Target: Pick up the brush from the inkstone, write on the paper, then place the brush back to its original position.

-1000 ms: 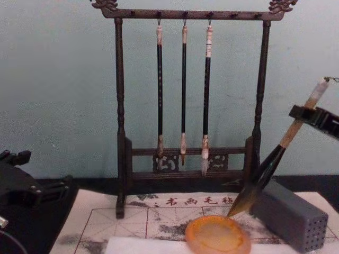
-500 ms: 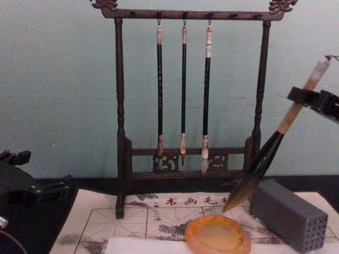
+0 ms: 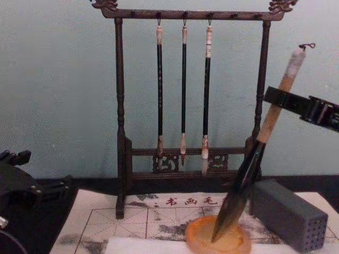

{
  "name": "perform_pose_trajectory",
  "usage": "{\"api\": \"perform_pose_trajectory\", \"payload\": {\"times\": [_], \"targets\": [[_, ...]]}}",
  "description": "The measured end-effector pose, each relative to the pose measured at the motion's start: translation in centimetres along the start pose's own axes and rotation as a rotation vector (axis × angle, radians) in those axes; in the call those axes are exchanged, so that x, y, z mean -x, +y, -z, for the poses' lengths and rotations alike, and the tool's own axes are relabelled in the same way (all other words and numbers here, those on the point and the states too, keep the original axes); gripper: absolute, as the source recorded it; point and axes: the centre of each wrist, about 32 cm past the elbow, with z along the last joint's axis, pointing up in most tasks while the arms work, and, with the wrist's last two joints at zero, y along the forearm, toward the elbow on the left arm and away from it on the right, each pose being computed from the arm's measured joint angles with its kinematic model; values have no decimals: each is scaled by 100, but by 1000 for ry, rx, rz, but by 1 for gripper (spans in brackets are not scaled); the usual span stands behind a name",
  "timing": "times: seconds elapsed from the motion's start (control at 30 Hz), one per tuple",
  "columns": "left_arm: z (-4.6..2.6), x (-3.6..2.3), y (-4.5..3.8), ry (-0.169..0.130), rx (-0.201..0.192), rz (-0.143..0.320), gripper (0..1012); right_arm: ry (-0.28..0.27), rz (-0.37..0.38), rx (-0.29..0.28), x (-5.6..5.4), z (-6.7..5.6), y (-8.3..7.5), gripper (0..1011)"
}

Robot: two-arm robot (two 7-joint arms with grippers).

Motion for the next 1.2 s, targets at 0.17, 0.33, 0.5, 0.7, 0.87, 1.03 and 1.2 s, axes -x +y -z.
{"api": "perform_pose_trajectory", "payload": {"times": [0.17,0.33,0.5,0.7,0.87,1.03,1.2], "targets": [[0,0,0,0,0,0,1001,-8,-69,14,89,32,-33,199],[0,0,0,0,0,0,1001,-13,-116,18,157,62,-45,198],[0,0,0,0,0,0,1001,-14,-153,19,221,97,-49,198],[0,0,0,0,0,0,1001,-25,-188,21,278,144,-39,199],[0,0,0,0,0,0,1001,-46,-215,35,305,202,1,199],[0,0,0,0,0,0,1001,-64,-239,40,324,253,48,199],[0,0,0,0,0,0,1001,-85,-265,44,347,309,104,199]]}}
